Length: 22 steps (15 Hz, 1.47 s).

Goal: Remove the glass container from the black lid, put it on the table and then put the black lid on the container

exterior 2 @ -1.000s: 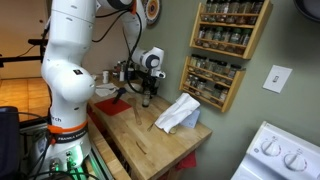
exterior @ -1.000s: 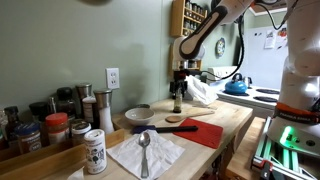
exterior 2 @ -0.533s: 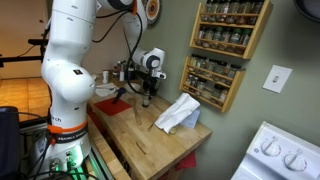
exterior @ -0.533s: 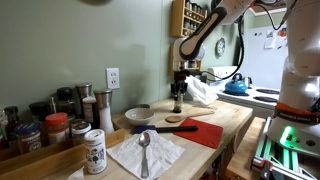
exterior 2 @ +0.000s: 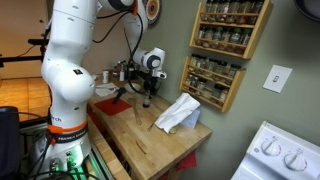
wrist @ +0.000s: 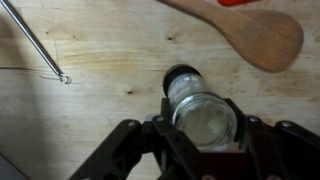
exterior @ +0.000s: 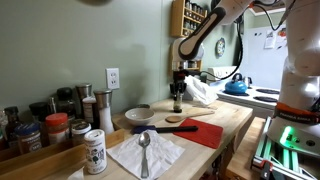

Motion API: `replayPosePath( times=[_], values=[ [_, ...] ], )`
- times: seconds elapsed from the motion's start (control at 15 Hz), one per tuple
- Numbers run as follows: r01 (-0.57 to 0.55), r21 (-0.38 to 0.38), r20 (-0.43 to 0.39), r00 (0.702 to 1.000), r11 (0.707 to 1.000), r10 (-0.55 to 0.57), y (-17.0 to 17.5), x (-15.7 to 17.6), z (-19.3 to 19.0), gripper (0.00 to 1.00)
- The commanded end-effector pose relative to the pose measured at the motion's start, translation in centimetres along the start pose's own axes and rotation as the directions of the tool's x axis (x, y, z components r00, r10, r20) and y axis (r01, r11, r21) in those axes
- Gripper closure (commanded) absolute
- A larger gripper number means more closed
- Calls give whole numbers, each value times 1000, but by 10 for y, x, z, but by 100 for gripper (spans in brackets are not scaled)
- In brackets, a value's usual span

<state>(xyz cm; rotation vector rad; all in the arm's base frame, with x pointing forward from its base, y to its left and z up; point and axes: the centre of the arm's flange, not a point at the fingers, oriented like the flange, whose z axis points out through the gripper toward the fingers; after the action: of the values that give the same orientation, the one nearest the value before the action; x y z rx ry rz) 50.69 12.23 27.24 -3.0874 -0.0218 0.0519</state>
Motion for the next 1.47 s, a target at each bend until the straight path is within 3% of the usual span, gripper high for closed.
replayPosePath(
  times=[0.0,0.33,0.8,1.4],
  values=[
    [17,-17,-6,1000,1000,-17,-4,-2,-26,72],
    [74,-46,-37,996,996,-76,-21,15,-55,72],
    [144,-86,-4,989,986,-145,-50,39,-27,72],
    [146,-109,9,989,983,-146,-63,54,3,72]
  ],
)
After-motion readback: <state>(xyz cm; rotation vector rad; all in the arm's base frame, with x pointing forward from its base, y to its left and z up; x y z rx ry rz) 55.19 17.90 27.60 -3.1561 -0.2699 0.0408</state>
